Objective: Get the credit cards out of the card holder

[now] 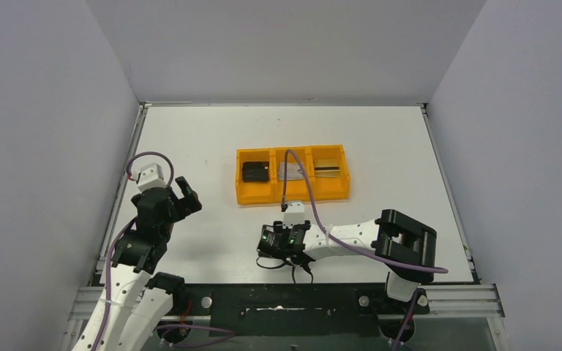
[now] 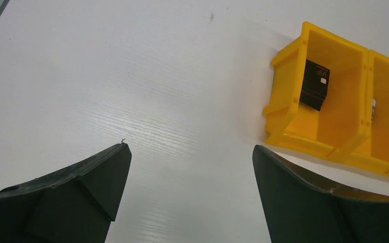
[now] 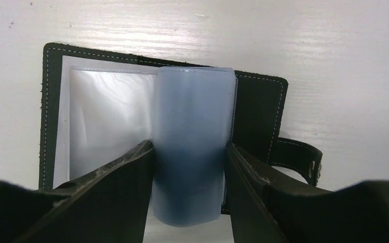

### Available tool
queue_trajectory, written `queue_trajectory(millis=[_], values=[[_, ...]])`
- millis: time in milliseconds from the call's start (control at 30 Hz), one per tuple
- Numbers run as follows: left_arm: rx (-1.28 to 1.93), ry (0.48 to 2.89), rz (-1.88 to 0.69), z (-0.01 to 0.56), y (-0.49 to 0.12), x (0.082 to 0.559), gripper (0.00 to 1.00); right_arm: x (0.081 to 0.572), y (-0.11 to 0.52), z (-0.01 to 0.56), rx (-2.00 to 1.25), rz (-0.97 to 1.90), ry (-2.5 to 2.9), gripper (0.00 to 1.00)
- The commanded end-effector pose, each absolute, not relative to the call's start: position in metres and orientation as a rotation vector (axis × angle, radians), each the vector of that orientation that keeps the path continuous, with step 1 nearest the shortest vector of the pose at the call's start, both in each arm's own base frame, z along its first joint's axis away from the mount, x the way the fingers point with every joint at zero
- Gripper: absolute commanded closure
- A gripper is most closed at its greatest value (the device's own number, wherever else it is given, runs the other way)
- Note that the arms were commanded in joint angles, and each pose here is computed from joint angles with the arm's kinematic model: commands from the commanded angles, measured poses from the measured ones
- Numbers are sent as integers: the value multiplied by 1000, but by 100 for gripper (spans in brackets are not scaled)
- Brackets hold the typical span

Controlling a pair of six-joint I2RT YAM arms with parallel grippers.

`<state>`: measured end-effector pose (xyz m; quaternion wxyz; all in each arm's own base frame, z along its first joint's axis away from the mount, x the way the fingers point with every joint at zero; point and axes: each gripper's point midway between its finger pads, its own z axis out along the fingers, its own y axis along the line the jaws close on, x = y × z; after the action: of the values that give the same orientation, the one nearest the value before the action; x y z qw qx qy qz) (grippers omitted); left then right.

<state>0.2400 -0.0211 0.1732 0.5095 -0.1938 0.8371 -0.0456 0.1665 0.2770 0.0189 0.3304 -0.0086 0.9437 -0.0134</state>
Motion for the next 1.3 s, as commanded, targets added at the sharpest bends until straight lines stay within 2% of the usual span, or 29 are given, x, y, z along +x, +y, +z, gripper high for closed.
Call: queue_trajectory(millis=[0,100,233,433,600,700,900,1067,1267], values=[[-453,1934,-143,200,-22,249,7,181,281,36,-45,-13,2398,50],[-433,1929,-172,205,-27,249,7,184,292,45,-113,77,2406,44],[-441,1900,-208,221,-31,252,7,192,301,76,-178,196,2357,21],[-535,1904,-120,243,-18,263,7,224,273,143,-129,253,2213,4],[-572,1862,-26,265,-2,267,7,272,195,188,40,123,2093,0],[-556,1849,12,268,3,265,7,292,145,215,172,59,2015,2],[-547,1845,19,265,6,259,7,290,68,257,336,-68,1831,2],[-540,1831,0,266,4,259,7,272,59,240,395,-3,1821,2],[-572,1830,4,263,4,265,7,264,50,249,413,-5,1790,2]])
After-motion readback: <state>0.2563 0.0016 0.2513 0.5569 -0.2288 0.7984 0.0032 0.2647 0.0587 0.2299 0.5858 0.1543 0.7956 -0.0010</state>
